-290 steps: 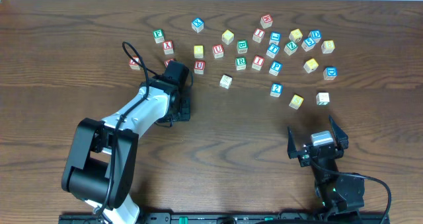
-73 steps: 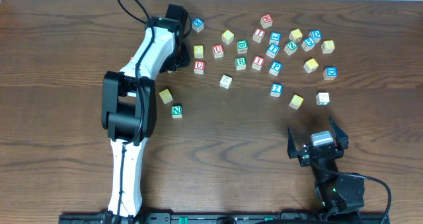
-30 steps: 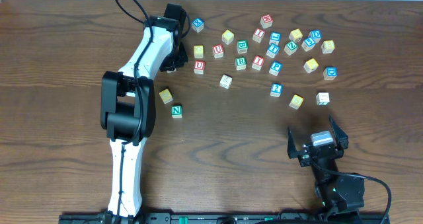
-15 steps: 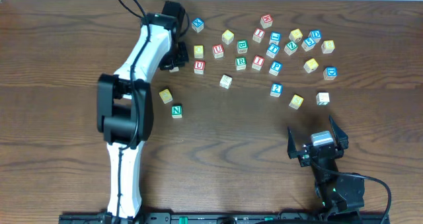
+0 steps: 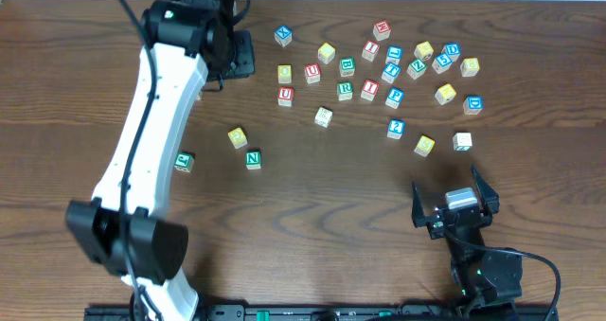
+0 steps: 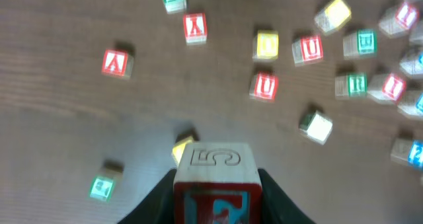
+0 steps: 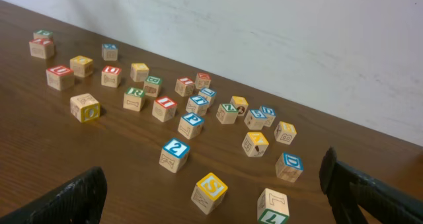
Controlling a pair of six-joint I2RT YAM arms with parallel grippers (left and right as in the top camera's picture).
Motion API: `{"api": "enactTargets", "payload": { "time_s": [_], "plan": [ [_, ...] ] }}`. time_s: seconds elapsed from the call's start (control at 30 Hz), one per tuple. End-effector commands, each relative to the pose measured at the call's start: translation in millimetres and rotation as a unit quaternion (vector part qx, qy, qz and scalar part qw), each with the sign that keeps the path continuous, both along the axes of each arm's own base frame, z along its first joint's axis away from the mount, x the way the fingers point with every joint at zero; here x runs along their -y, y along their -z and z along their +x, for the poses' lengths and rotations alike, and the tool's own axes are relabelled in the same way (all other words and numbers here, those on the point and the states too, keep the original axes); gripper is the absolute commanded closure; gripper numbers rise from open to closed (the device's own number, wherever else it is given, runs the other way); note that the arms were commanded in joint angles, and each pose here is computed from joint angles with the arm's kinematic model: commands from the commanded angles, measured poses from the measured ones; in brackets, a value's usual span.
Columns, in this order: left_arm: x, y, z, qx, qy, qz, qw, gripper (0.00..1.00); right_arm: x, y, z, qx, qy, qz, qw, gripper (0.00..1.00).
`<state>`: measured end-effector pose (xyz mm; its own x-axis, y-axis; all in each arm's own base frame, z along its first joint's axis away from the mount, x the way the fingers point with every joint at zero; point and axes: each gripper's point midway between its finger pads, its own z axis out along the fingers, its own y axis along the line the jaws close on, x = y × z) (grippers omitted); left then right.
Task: Spell out NEURIPS
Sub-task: 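Lift the E block and carry it toward the green N block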
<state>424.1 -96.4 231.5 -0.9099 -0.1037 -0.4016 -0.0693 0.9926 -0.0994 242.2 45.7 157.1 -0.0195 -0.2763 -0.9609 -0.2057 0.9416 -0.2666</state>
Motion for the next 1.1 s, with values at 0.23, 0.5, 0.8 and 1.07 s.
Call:
{"api": "enactTargets", "payload": {
  "time_s": [0.23, 0.5, 0.8, 1.07],
  "plan": [
    [24, -13, -57, -0.027, 0.074, 0.022, 0.997, 0.92, 4, 1, 1, -0.002, 0.011, 0.006, 1.000, 0.01],
    [28, 43, -87, -0.048, 0.056, 0.017, 0.997, 0.92, 4, 1, 1, -0.002, 0.011, 0.006, 1.000, 0.01],
    [46, 105, -139, -0.069, 0.052, -0.001, 0.996, 0.92, 4, 1, 1, -0.002, 0.011, 0.006, 1.000, 0.01],
    [72, 133, -145, -0.060, 0.050, -0.020, 0.997, 0.92, 4, 1, 1, -0.002, 0.011, 0.006, 1.000, 0.01]
  ]
}}
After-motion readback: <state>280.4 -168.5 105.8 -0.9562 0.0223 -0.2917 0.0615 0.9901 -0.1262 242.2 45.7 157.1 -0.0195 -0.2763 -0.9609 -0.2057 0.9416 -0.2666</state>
